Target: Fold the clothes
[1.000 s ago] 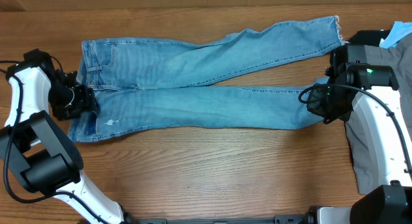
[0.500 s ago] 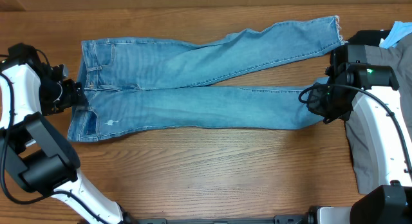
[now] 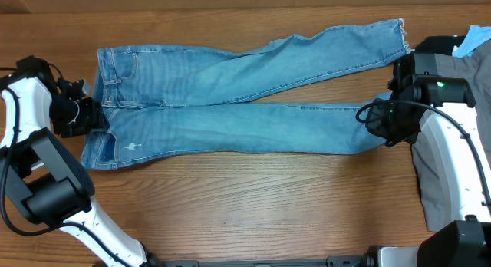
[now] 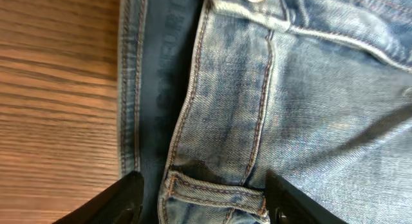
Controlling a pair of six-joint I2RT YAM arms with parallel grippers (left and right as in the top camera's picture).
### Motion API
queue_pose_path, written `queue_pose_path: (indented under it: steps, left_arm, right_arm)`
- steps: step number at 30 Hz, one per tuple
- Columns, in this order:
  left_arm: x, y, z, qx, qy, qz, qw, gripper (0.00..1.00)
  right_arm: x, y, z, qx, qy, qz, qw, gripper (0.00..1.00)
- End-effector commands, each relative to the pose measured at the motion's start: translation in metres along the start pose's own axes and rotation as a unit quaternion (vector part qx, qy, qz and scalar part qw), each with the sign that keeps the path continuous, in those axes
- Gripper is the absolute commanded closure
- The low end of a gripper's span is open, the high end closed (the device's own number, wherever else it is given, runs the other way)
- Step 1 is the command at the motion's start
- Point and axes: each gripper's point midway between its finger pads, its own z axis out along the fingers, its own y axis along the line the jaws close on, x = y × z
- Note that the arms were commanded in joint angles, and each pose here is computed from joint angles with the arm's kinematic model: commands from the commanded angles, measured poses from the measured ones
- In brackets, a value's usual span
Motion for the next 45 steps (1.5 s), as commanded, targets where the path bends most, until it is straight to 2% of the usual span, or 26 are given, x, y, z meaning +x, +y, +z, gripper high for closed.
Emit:
queue_pose_path:
  steps: [1, 4, 6, 8, 10, 11, 13, 14, 17, 21, 23, 26, 27, 29, 30, 31, 33, 36, 38, 41, 45]
  left_arm:
    - [0.011, -0.001, 0.015, 0.012, 0.016, 0.012, 1.000, 0.36]
    - [0.018, -0.002, 0.022, 0.016, 0.026, 0.010, 0.999, 0.37]
    - [0.019, -0.002, 0.022, 0.016, 0.027, 0.009, 0.999, 0.41]
    - [0.020, -0.002, 0.022, 0.016, 0.030, 0.009, 0.999, 0.51]
    - [0.020, -0.001, 0.022, 0.012, 0.030, 0.009, 0.999, 0.67]
    - [0.020, 0.002, 0.021, 0.003, 0.030, 0.010, 0.999, 0.78]
    - [0.018, 0.011, 0.018, -0.021, 0.032, 0.010, 0.999, 0.86]
    - [0.018, 0.016, 0.016, -0.037, 0.032, 0.008, 0.999, 0.88]
    - [0.017, 0.056, 0.006, -0.147, 0.036, -0.033, 0.988, 0.95]
    - [0.009, 0.083, 0.001, -0.168, 0.005, -0.058, 0.984, 0.92]
    - [0.010, 0.102, -0.003, -0.169, -0.009, -0.082, 0.982, 0.92]
    - [0.011, 0.125, -0.006, -0.151, -0.036, -0.117, 0.981, 0.87]
    - [0.011, 0.130, -0.007, -0.141, -0.045, -0.125, 0.981, 0.76]
    - [0.000, 0.136, -0.017, -0.083, -0.091, -0.161, 0.979, 0.11]
    - [-0.006, 0.134, -0.024, -0.064, -0.107, -0.172, 0.977, 0.04]
    - [-0.013, 0.131, -0.034, -0.051, -0.118, -0.178, 0.976, 0.01]
    - [-0.023, 0.126, -0.056, -0.041, -0.132, -0.185, 0.973, 0.00]
    - [-0.037, 0.107, -0.090, -0.022, -0.153, -0.192, 0.969, 0.00]
    - [-0.039, 0.085, -0.102, -0.003, -0.151, -0.183, 0.971, 0.00]
    - [-0.027, 0.055, -0.089, 0.015, -0.103, -0.169, 0.980, 0.00]
    - [-0.007, 0.020, -0.051, 0.031, -0.036, -0.147, 0.988, 0.10]
  right_arm:
    - [-0.003, 0.002, -0.005, -0.005, -0.012, -0.001, 1.000, 0.82]
    - [-0.004, 0.002, -0.005, -0.005, -0.013, 0.000, 1.000, 0.82]
    - [-0.004, 0.002, -0.005, -0.005, -0.013, 0.000, 1.000, 0.82]
    - [-0.004, 0.002, -0.005, -0.005, -0.013, 0.000, 1.000, 0.82]
    - [-0.004, 0.002, -0.005, -0.005, -0.013, 0.000, 1.000, 0.82]
    - [-0.004, 0.002, -0.005, -0.005, -0.013, 0.000, 1.000, 0.82]
    - [-0.004, 0.002, -0.005, -0.005, -0.013, 0.000, 1.000, 0.81]
    - [-0.004, 0.002, -0.005, -0.005, -0.013, 0.000, 1.000, 0.81]
    - [-0.004, 0.002, -0.005, -0.005, -0.014, 0.000, 1.000, 0.81]
    - [-0.008, 0.004, -0.005, -0.008, -0.021, 0.000, 1.000, 0.73]
    - [-0.007, 0.004, -0.005, -0.008, -0.021, 0.000, 1.000, 0.73]
    - [-0.008, 0.004, -0.005, -0.008, -0.021, 0.000, 1.000, 0.73]
    - [-0.008, 0.004, -0.005, -0.008, -0.021, -0.001, 1.000, 0.73]
    - [-0.012, 0.005, -0.006, -0.011, -0.030, -0.001, 0.999, 0.72]
    - [-0.015, 0.006, -0.006, -0.012, -0.036, -0.002, 0.999, 0.72]
    - [-0.017, 0.007, -0.006, -0.014, -0.041, -0.002, 0.999, 0.72]
    - [-0.021, 0.008, -0.005, -0.016, -0.047, -0.002, 0.999, 0.73]
    - [-0.022, 0.013, 0.003, -0.027, -0.036, -0.012, 0.999, 0.94]
    - [-0.018, 0.027, 0.011, -0.066, -0.013, -0.045, 0.997, 0.96]
    - [-0.019, 0.041, 0.032, -0.101, 0.019, -0.059, 0.993, 0.96]
    - [-0.019, 0.038, 0.069, -0.090, 0.062, -0.061, 0.992, 0.96]
